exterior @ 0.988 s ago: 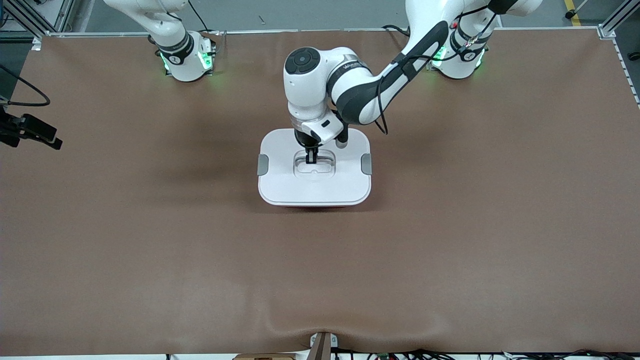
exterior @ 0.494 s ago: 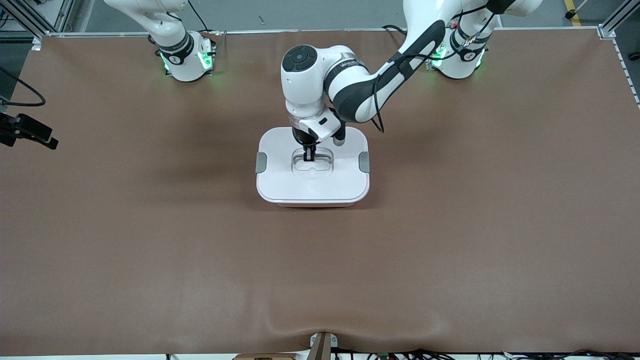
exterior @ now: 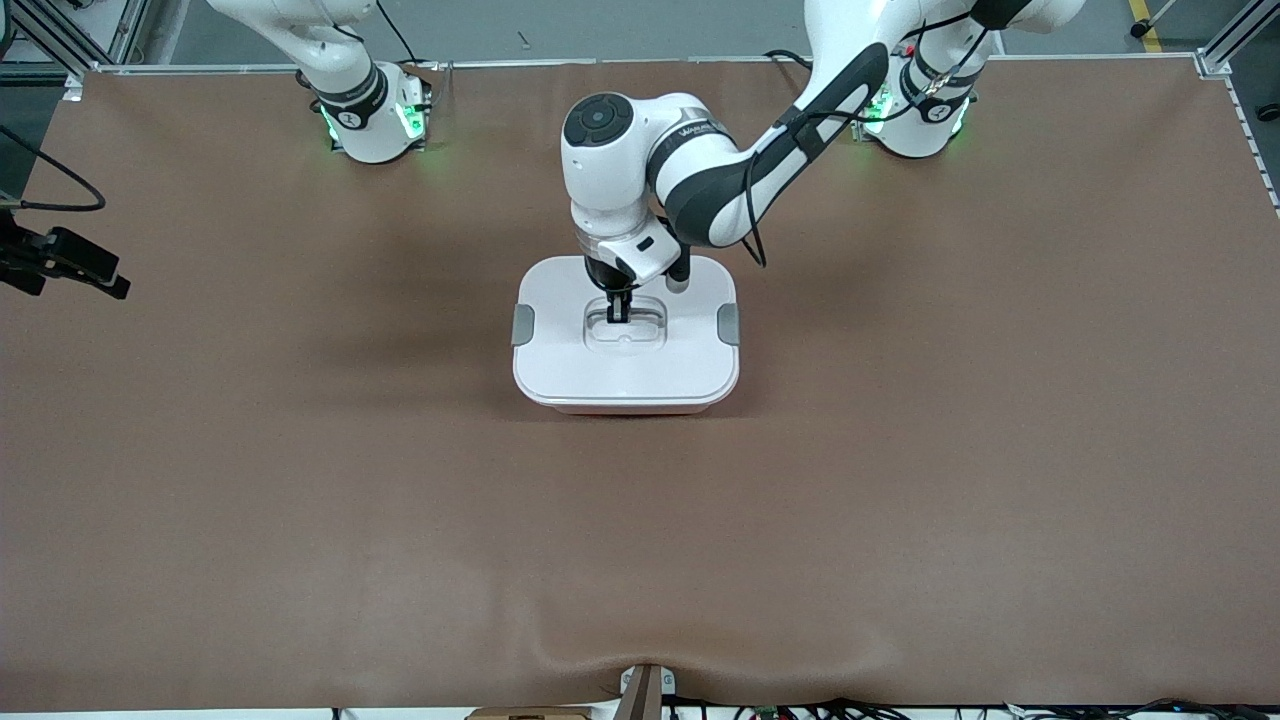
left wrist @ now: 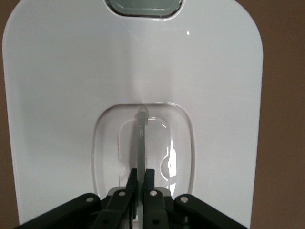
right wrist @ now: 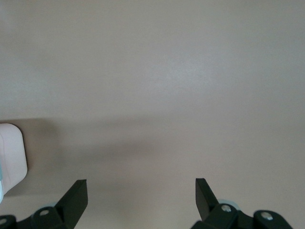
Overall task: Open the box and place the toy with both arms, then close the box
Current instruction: 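Lower the lid onto the box with the left gripper and press it down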
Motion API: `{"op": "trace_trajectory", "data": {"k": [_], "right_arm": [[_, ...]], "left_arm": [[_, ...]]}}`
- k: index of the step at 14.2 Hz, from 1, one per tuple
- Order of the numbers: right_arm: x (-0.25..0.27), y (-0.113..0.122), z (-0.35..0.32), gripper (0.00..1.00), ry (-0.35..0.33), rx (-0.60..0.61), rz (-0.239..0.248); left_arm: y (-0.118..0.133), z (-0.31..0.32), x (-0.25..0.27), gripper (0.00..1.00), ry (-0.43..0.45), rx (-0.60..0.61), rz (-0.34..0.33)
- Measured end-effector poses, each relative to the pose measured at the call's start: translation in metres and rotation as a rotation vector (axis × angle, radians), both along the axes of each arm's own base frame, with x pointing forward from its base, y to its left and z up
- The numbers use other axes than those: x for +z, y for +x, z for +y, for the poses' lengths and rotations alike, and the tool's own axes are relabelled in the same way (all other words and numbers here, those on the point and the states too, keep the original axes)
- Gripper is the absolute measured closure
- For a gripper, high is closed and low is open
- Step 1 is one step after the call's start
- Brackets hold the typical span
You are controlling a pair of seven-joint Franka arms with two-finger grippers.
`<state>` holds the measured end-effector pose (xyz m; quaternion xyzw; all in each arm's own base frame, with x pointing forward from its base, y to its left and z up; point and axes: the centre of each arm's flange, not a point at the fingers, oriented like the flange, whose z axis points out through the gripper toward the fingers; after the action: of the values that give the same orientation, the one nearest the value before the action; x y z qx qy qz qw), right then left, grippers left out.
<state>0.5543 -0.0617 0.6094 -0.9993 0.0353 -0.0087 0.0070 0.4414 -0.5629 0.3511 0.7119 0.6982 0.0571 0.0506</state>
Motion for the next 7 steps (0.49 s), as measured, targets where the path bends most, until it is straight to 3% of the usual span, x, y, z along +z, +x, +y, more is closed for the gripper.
{"op": "trace_trajectory", "data": {"k": [7], "right_arm": [[0.0011, -0.0010, -0.0020, 0.00, 0.000, -0.024, -0.001]], "left_arm": [[0.0015, 0.0012, -0.0013, 0.93, 0.001, 0.002, 0.001]]}}
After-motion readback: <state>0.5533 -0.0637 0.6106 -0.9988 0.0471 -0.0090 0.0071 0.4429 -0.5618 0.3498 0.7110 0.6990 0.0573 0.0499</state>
